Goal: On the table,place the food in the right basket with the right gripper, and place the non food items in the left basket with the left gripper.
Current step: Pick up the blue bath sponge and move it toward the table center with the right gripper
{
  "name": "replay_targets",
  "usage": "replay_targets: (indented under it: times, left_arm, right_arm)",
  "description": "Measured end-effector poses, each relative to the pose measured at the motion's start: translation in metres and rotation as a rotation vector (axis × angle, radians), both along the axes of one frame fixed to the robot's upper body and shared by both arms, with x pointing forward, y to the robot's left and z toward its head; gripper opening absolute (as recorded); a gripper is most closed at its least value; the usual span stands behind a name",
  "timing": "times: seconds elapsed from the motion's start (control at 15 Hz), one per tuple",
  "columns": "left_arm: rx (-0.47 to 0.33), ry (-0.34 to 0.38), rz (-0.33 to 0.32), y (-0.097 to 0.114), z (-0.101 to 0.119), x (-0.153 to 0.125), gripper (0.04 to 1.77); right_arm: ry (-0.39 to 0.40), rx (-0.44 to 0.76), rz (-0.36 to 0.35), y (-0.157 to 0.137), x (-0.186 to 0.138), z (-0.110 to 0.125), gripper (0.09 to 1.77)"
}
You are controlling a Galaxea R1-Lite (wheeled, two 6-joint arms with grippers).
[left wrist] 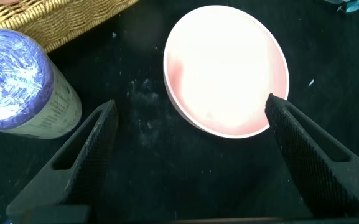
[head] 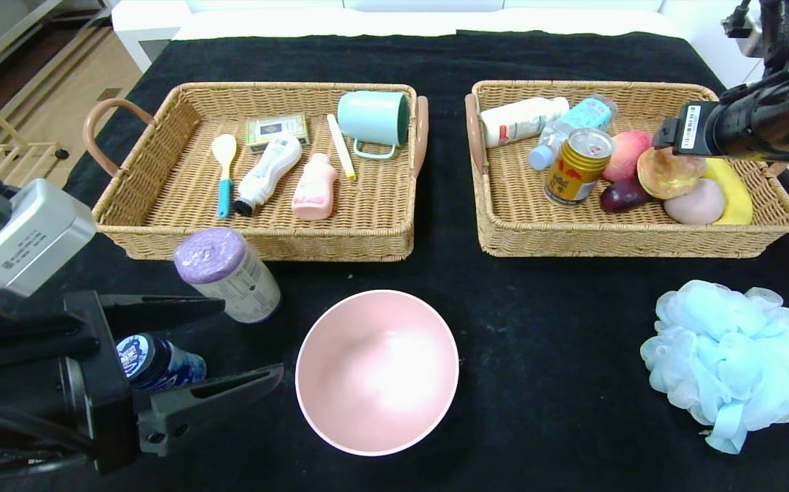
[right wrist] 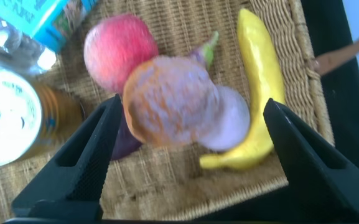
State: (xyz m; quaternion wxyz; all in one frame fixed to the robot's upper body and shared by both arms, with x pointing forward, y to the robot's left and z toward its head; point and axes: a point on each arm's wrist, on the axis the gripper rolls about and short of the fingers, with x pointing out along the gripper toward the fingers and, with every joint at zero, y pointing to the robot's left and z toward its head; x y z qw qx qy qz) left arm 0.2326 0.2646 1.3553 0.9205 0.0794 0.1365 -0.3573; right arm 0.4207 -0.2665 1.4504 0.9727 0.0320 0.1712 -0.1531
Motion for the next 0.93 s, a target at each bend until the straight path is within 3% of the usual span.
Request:
replay_targets:
  times: [0.33,0.93]
  left_arm:
    - [0.003,-0.001,-0.002,0.0,0.0,0.0,1.72]
    - [0.0,-0.008,-0.001,0.0,0.001,-0.001,1.72]
  right_arm:
    - [0.059,0.014,0.046,0.008,-0.041,0.002,1.68]
    - [0.095,0.001,0.231,0.027,-0.124,-0.005,1.7]
